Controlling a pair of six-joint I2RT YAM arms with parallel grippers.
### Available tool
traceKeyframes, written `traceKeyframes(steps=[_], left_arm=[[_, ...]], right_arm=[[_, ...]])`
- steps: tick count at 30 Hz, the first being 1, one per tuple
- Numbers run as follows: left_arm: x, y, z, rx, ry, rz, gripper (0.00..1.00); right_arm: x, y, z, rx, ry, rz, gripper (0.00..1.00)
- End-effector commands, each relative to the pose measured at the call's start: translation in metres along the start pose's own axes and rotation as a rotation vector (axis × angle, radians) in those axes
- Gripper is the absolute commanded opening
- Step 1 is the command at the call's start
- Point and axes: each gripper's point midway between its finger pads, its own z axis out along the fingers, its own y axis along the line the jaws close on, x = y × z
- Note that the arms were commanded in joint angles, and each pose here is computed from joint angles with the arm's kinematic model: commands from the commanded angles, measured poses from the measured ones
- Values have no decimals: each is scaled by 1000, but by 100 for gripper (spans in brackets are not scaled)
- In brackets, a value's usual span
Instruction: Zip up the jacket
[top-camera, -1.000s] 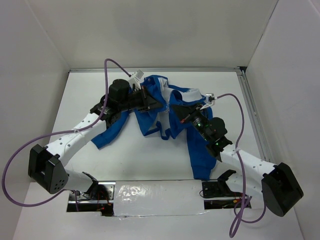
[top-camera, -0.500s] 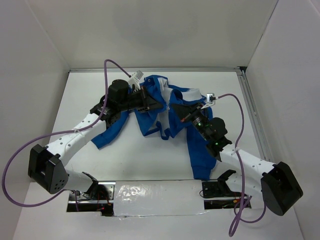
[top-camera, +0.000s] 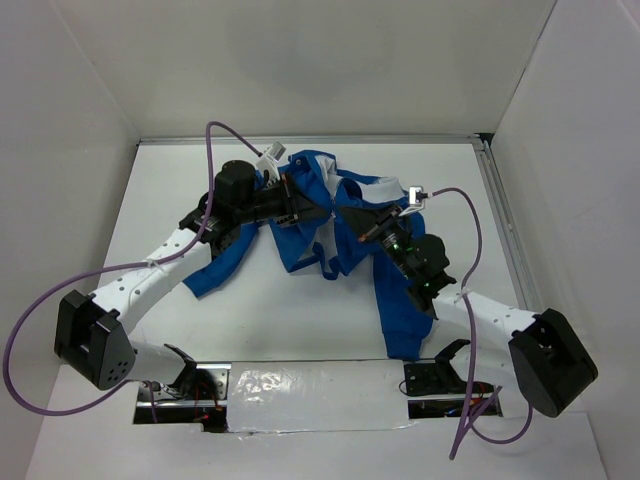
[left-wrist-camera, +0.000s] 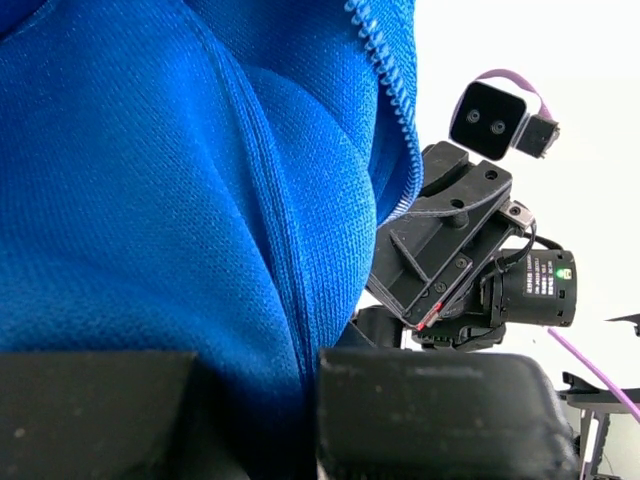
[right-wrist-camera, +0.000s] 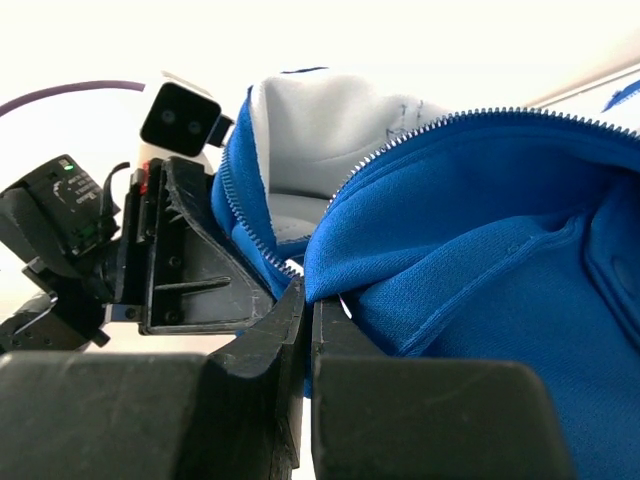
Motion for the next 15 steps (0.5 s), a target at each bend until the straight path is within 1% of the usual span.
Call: traceKeyframes(steps=[1, 6, 13, 15], left_arm=[[-8, -24, -8, 74, -34, 19, 0], [-6, -17, -8, 41, -43, -19, 0], [0, -18, -7, 55, -14, -54, 0], [4, -16, -6, 60, 2, -66, 0]], right_arm=[[-19, 36, -2, -137, -79, 13, 0], [-29, 37, -12, -129, -132, 13, 0], [-24, 31, -14, -102, -115, 15, 0], [-30, 26, -18, -79, -151, 21, 0]])
